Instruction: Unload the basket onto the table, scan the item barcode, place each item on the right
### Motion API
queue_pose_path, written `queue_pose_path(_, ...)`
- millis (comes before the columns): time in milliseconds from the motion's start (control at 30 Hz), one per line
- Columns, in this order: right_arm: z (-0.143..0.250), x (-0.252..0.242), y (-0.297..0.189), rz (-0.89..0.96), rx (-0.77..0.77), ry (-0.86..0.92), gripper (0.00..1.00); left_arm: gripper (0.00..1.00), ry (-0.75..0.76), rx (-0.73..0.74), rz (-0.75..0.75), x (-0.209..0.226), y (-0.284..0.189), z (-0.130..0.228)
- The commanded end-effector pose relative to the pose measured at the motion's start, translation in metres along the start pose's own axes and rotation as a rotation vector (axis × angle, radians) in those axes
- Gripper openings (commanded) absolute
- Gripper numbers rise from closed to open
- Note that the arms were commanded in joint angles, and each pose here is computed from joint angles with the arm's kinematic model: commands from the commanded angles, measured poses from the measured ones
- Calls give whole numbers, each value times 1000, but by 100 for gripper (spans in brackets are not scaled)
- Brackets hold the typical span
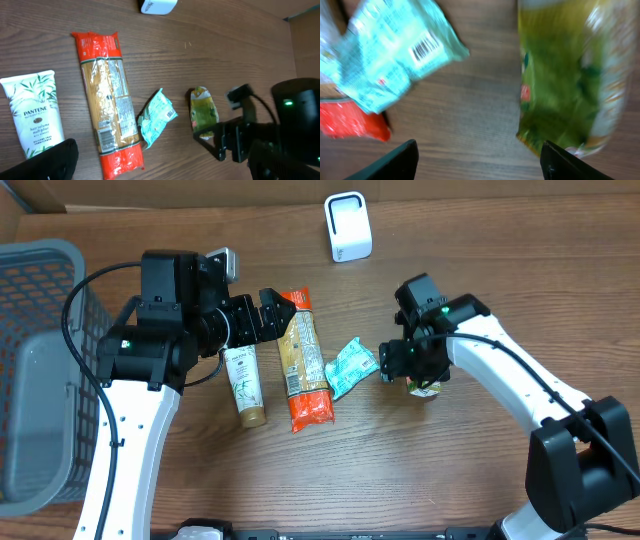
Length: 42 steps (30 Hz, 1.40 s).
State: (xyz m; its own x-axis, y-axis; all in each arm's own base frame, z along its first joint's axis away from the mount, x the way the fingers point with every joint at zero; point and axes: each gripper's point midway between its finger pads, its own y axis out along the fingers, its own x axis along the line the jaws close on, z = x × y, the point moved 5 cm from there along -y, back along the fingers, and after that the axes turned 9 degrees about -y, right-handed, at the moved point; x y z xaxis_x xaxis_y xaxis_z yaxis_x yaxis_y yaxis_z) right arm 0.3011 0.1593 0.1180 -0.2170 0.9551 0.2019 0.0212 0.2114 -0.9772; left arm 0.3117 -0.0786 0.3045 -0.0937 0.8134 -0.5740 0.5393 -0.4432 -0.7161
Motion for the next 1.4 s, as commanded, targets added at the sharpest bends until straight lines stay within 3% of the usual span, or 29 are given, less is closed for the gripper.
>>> queue_pose_path(0,16,2,16,-49,59,-10,77,100,27,4,22,-6,-1,-2)
queue_pose_path(300,26,-47,11,144,109,77,74,100,27,4,22,-6,-1,-2)
queue_pose_path(500,23,-75,5,148,94,171,73,100,27,4,22,-6,-1,-2)
queue_pose_path(733,16,-80,5,157,60,170,72,99,27,4,22,-6,-1,-2)
queue_pose_path(967,23,-103,7,307,60,182,73,99,27,4,22,-6,-1,-2)
queue_pose_path(1367,25,-114,6,299,64,224,72,100,27,4,22,-6,-1,-2)
